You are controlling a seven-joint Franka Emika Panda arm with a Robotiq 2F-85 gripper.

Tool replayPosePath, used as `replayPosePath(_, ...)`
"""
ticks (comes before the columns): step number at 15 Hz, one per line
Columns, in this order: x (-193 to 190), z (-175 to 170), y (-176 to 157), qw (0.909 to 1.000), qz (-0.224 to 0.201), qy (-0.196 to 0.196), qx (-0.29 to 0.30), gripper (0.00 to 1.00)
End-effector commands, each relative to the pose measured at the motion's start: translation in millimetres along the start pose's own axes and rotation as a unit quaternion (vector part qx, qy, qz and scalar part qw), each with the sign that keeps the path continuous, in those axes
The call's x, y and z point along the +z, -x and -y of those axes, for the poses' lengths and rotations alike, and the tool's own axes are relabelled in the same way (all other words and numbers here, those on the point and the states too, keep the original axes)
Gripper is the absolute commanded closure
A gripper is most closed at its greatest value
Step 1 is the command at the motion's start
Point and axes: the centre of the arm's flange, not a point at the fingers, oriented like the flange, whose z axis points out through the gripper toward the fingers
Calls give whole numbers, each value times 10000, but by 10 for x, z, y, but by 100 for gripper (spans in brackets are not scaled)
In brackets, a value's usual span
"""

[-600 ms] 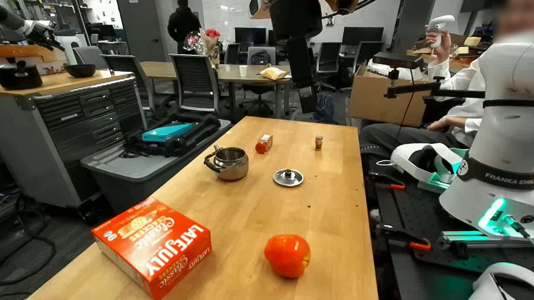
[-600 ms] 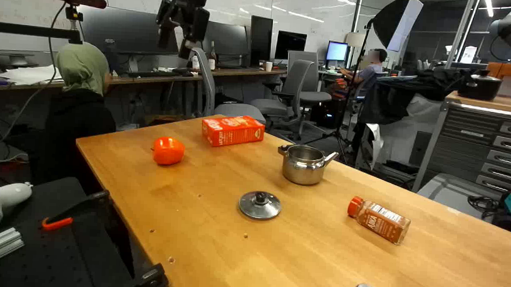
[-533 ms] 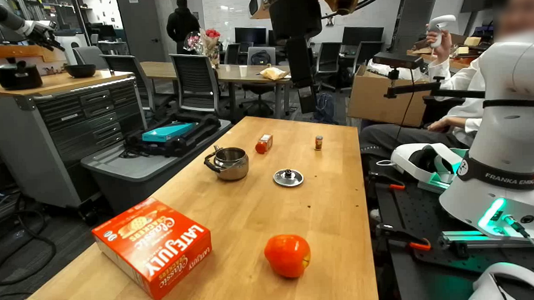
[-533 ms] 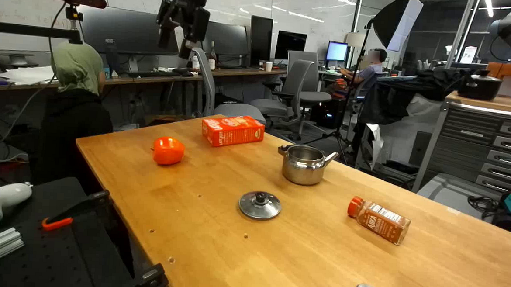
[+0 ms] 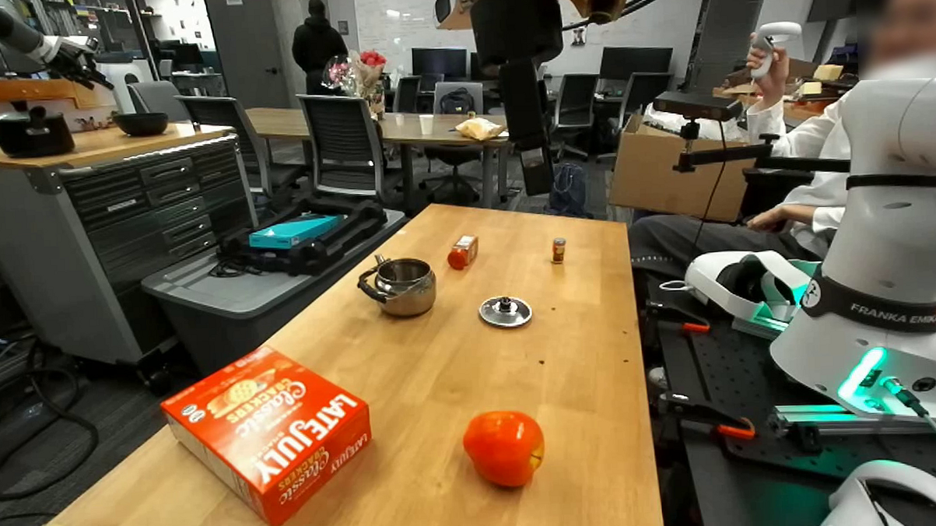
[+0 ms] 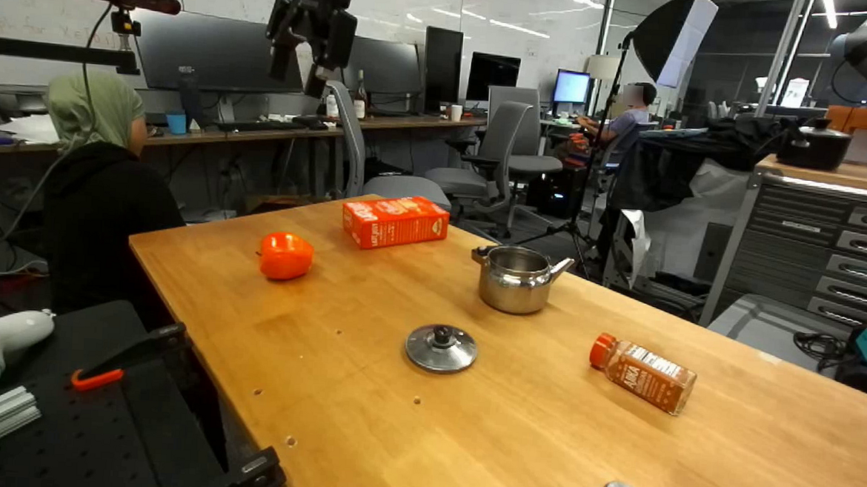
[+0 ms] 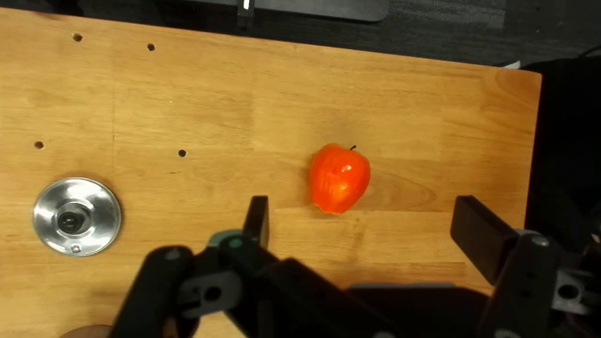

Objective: Place the silver lid on the silver kettle

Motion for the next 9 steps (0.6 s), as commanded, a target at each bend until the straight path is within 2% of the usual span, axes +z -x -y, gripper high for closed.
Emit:
replayPosePath(1,0,0,0,10000,0,0,0,0)
replayPosePath(4,4,-4,-2,10000,7,64,1,0)
replayPosePath(5,538,9,-273,10000,43,-2,15,0)
replayPosePath(9,747,-343,-466,9992,-74,61,380,0)
